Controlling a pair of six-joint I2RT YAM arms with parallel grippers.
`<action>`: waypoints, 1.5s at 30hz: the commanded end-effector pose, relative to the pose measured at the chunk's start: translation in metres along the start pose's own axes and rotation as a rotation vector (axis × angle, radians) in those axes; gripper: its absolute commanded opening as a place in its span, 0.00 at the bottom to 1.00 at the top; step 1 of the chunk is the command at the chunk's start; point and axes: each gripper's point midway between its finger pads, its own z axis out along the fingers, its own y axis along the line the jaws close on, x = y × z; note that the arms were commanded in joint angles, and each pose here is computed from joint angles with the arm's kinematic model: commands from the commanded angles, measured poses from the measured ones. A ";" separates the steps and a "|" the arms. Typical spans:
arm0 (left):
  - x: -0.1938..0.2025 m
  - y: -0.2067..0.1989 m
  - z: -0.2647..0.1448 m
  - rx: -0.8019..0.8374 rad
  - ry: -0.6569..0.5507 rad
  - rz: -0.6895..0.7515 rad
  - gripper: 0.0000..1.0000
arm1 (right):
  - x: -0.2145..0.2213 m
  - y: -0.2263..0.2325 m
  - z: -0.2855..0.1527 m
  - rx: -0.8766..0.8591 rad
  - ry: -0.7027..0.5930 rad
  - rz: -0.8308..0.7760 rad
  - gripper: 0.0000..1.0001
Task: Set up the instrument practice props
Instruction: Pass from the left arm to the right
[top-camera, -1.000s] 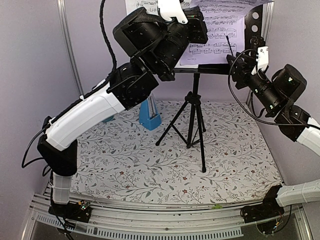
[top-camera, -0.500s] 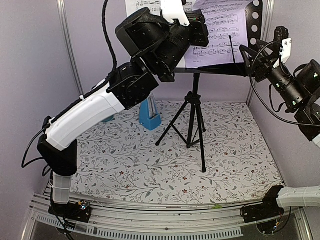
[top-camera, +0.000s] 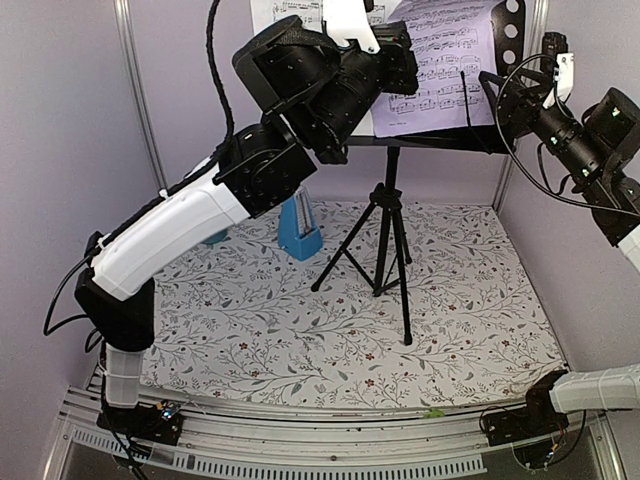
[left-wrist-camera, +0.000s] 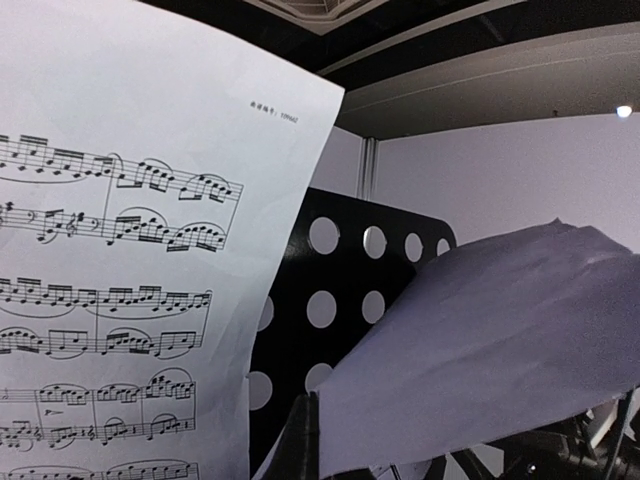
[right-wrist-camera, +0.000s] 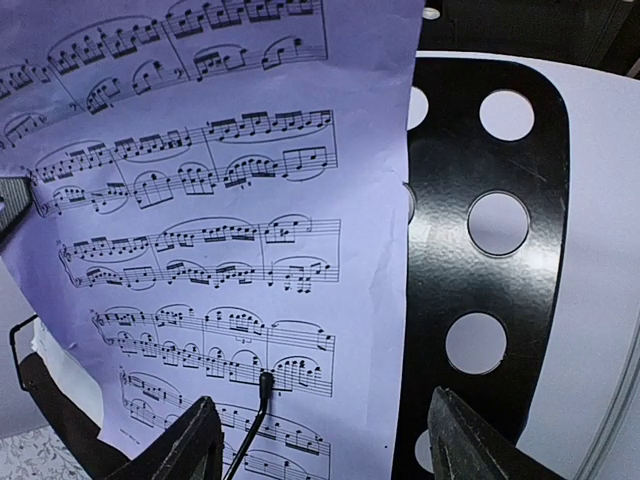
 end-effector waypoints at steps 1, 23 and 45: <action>-0.011 0.007 -0.001 0.006 -0.003 -0.007 0.00 | -0.007 0.000 -0.017 -0.021 0.042 0.130 0.72; -0.015 0.010 -0.002 0.008 -0.005 -0.008 0.00 | 0.028 0.000 -0.022 -0.239 0.179 0.256 0.63; -0.017 0.009 -0.003 0.026 -0.009 -0.014 0.00 | 0.034 -0.006 -0.009 -0.357 0.214 0.448 0.40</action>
